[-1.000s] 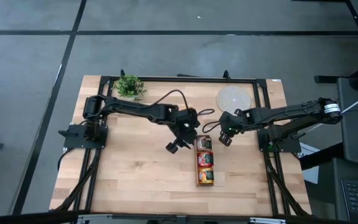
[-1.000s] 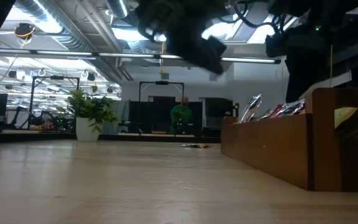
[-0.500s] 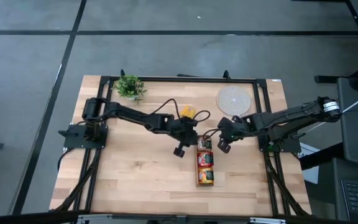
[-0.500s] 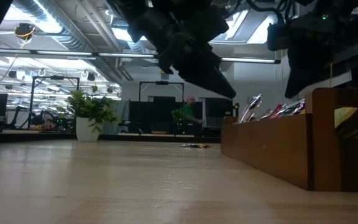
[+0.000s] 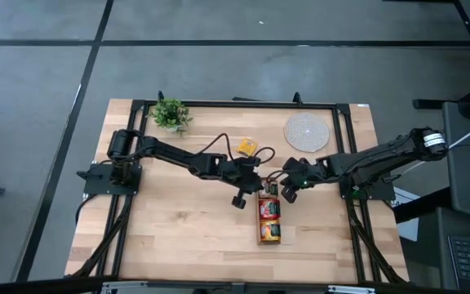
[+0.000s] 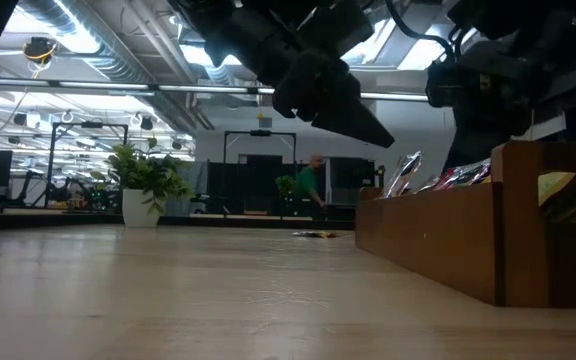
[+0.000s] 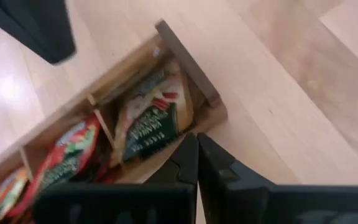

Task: Pick & Place Tea
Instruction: Put the brown tea bag into the left section of the wooden organizer, then put the yellow tea bag into the right section of the wooden organizer

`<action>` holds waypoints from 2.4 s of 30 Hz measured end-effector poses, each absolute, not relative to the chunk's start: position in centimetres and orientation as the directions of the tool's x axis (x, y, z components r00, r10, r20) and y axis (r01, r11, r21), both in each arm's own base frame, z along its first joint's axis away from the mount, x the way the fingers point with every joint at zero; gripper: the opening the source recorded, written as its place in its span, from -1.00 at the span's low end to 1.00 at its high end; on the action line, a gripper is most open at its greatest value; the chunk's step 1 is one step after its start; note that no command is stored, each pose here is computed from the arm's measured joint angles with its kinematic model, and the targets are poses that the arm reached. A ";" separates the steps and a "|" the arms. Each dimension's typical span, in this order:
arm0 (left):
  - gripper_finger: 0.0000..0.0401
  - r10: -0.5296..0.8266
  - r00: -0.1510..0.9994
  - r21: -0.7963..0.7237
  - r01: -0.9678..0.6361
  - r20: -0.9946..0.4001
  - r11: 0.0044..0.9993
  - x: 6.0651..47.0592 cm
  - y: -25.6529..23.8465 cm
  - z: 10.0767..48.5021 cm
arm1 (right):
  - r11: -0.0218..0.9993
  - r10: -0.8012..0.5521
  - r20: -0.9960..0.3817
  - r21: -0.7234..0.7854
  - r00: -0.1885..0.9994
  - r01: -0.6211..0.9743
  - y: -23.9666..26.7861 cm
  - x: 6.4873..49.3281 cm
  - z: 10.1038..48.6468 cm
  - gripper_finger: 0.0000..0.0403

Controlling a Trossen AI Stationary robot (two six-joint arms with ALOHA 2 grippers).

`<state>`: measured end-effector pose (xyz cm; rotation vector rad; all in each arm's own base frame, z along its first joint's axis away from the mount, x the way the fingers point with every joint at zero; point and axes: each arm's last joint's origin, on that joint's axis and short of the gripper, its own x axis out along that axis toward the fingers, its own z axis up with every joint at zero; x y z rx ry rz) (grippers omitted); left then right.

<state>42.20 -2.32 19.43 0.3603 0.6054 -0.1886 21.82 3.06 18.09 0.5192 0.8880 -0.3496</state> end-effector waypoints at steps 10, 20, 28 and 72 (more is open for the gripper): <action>-0.99 -0.070 0.826 0.272 0.263 -0.559 0.926 42.7 -2.4 19.0 | 0.829 -0.069 -0.806 0.282 0.588 0.483 3.2 22.4 17.1 -0.98; -0.98 -0.074 0.827 0.253 0.254 -0.557 0.934 43.5 -2.6 16.9 | 0.836 -0.069 -0.774 0.299 0.629 0.459 3.1 22.9 17.4 -0.98; -0.98 -0.075 0.839 0.257 0.248 -0.538 0.934 43.6 -2.6 17.1 | 0.838 -0.126 -0.721 0.291 0.682 0.462 2.0 23.6 17.9 -0.98; -0.98 0.211 0.764 -0.041 -0.296 -0.610 0.954 33.6 8.9 17.5 | 0.887 -0.298 -0.662 0.074 0.688 0.455 0.0 23.6 22.7 -0.89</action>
